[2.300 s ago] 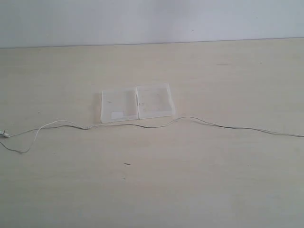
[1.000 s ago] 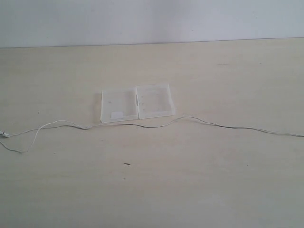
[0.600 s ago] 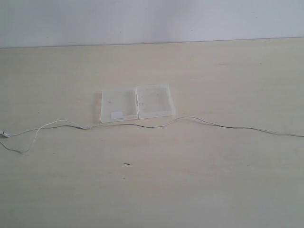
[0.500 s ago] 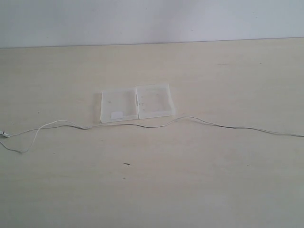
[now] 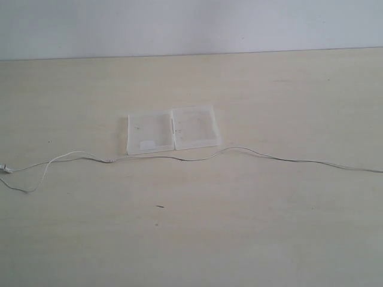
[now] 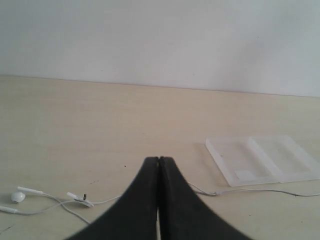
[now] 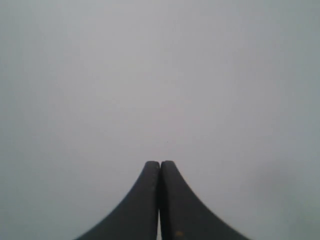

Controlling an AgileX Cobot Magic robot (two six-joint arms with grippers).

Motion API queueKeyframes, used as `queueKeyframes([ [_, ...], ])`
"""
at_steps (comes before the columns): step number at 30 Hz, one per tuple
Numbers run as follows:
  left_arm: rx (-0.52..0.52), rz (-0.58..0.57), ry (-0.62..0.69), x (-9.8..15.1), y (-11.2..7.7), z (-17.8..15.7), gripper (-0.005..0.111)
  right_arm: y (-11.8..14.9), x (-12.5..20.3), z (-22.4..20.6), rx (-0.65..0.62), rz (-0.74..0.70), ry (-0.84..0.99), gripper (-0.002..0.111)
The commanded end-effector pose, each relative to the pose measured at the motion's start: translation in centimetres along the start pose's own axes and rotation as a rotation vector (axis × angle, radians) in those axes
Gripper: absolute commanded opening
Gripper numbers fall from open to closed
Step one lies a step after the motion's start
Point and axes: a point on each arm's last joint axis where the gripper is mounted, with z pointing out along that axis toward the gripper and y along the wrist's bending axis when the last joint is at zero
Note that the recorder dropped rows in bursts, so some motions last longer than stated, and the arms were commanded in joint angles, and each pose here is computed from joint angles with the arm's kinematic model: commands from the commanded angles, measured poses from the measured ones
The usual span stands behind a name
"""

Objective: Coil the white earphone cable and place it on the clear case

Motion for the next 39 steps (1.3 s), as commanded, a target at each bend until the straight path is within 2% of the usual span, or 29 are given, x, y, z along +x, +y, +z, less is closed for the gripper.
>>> queueKeyframes([
  [1, 0.000, -0.001, -0.010, -0.1, 0.0, -0.1, 0.000, 4.5, -1.0, 2.4, -0.059, -0.376, -0.041, 0.000],
  [3, 0.000, -0.001, -0.010, -0.1, 0.0, -0.1, 0.000, 6.7, -1.3, 4.5, -0.050, -0.589, -0.038, 0.000],
  [4, 0.000, -0.001, -0.010, -0.1, 0.0, -0.1, 0.000, 8.7, -1.2, 7.1, -0.030, -0.788, -0.006, 0.000],
  [5, 0.000, -0.001, -0.010, -0.1, 0.0, -0.1, 0.000, 9.5, -1.1, 8.2, -0.025, -0.871, 0.014, 0.000],
  [6, 0.000, -0.001, -0.010, -0.1, 0.0, -0.1, 0.000, 11.1, -0.5, 11.2, -0.031, -1.097, 0.098, 0.000],
  [7, 0.000, -0.001, -0.010, -0.1, 0.0, -0.1, 0.000, 11.8, -0.1, 12.3, -0.041, -1.180, 0.148, 0.000],
  [8, 0.000, -0.001, -0.010, -0.1, 0.0, -0.1, 0.000, 13.0, 0.9, 14.6, -0.084, -1.330, 0.282, 0.000],
  [9, 0.000, -0.001, -0.010, -0.1, 0.0, -0.1, 0.000, 13.7, 1.4, 15.6, -0.106, -1.356, 0.341, 0.000],
  [11, 0.000, -0.001, -0.010, -0.1, 0.0, -0.1, 0.000, 15.2, 1.8, 17.6, -0.144, -1.524, 0.461, 0.000],
  [12, 0.000, -0.001, -0.010, -0.1, 0.0, -0.1, 0.000, 14.9, 1.5, 18.1, -0.098, -1.581, 0.500, 0.000],
  [13, 0.000, -0.001, -0.010, -0.1, 0.0, -0.1, 0.000, 14.1, 0.9, 18.7, 0.009, -1.660, 0.540, 0.000],
  [15, 0.000, -0.001, -0.010, -0.1, 0.0, -0.1, 0.000, 11.7, -0.5, 20.1, 0.269, -1.693, 0.565, 0.000],
  [16, 0.000, -0.001, -0.010, -0.1, 0.0, -0.1, 0.000, 10.6, -0.9, 20.8, 0.349, -1.728, 0.564, 0.000],
  [18, 0.000, -0.001, -0.010, -0.1, 0.0, -0.1, 0.000, 7.4, -0.4, 22.8, 0.421, -1.869, 0.682, 0.000],
  [19, 0.000, -0.001, -0.010, -0.1, 0.0, -0.1, 0.000, 5.0, 0.1, 23.7, 0.466, -1.944, 0.832, 0.000],
  [22, 0.000, -0.001, -0.010, -0.1, 0.0, -0.1, 0.000, -0.3, 1.3, 25.1, 0.601, -1.964, 1.178, 0.000],
  [25, 0.000, -0.001, -0.010, -0.1, 0.0, -0.1, 0.000, -5.2, 2.7, 26.2, 0.658, -1.925, 1.456, 0.000],
  [28, 0.000, -0.001, -0.010, -0.1, 0.0, -0.1, 0.000, -9.6, 5.0, 26.6, 0.586, -1.791, 1.778, 0.000],
  [31, 0.000, -0.001, -0.010, -0.1, 0.0, -0.1, 0.000, -13.3, 7.3, 25.8, 0.434, -1.565, 2.131, 0.000],
  [33, 0.000, -0.001, -0.010, -0.1, 0.0, -0.1, 0.000, -14.8, 8.6, 25.2, 0.333, -1.448, 2.213, 0.000],
  [35, 0.000, -0.001, -0.010, -0.1, 0.0, -0.1, 0.000, -15.6, 9.5, 25.0, 0.296, -1.355, 2.200, 0.002],
  [37, 0.000, -0.001, -0.010, -0.1, 0.0, -0.1, 0.000, -15.6, 9.9, 25.2, 0.278, -1.337, 2.161, 0.014],
  [39, 0.000, -0.001, -0.010, -0.1, 0.0, -0.1, 0.000, -15.5, 10.3, 25.6, 0.200, -1.357, 2.127, 0.030],
])
